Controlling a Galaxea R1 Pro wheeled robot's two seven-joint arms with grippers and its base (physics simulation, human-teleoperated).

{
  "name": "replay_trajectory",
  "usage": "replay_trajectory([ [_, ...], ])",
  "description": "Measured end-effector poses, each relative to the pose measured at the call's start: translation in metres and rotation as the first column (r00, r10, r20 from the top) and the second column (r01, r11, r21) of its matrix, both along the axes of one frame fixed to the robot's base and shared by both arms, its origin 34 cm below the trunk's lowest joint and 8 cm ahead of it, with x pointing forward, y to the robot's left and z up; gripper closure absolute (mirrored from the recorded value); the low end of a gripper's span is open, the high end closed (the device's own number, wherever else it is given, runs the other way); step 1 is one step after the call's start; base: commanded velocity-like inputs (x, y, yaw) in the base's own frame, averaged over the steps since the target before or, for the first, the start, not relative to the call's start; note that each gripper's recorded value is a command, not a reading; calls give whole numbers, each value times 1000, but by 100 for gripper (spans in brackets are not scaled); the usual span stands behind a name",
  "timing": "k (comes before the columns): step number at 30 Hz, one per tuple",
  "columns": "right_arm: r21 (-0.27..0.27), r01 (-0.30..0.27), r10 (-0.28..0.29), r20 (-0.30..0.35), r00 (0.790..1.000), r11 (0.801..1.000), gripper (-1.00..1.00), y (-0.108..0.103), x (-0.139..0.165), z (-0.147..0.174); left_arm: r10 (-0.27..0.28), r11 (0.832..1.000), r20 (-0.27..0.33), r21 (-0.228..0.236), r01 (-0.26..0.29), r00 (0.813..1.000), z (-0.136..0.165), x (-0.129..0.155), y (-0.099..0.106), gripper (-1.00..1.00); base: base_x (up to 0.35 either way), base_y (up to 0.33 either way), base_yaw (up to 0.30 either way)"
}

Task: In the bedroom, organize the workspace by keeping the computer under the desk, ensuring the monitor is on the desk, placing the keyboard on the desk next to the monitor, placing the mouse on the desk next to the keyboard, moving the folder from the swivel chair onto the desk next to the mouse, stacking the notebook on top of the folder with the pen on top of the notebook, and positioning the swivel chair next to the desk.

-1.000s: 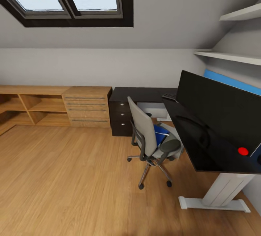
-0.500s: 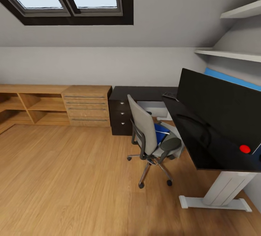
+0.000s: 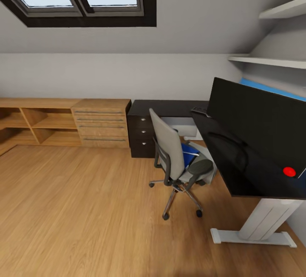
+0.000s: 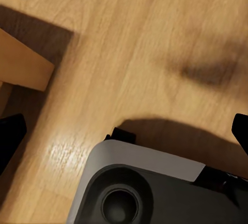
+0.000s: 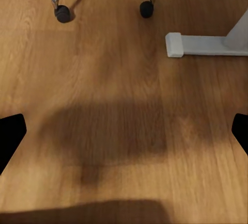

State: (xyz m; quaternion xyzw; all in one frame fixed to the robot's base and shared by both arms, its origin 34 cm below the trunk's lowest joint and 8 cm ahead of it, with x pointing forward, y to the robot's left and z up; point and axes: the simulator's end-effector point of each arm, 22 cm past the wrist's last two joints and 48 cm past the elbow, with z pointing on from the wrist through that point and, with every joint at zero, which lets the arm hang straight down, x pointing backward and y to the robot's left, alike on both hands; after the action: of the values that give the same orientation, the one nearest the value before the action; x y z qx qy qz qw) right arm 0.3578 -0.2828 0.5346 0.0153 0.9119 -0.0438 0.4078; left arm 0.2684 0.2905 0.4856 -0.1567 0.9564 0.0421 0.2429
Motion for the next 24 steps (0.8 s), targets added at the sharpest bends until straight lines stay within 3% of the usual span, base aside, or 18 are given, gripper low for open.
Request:
replay_trajectory([
  [10, 2, -4, 4, -1, 1000, 1000, -100, 1, 0, -17, -1, 1000, 1, 1, 1, 1000, -16, 0, 1, -100, 0, 0, -223],
  [24, 5, -3, 3, -4, 1000, 1000, -100, 3, -2, -33, -1, 1000, 3, 1, 1, 1000, -32, -1, 1, -100, -21, 101, -23],
])
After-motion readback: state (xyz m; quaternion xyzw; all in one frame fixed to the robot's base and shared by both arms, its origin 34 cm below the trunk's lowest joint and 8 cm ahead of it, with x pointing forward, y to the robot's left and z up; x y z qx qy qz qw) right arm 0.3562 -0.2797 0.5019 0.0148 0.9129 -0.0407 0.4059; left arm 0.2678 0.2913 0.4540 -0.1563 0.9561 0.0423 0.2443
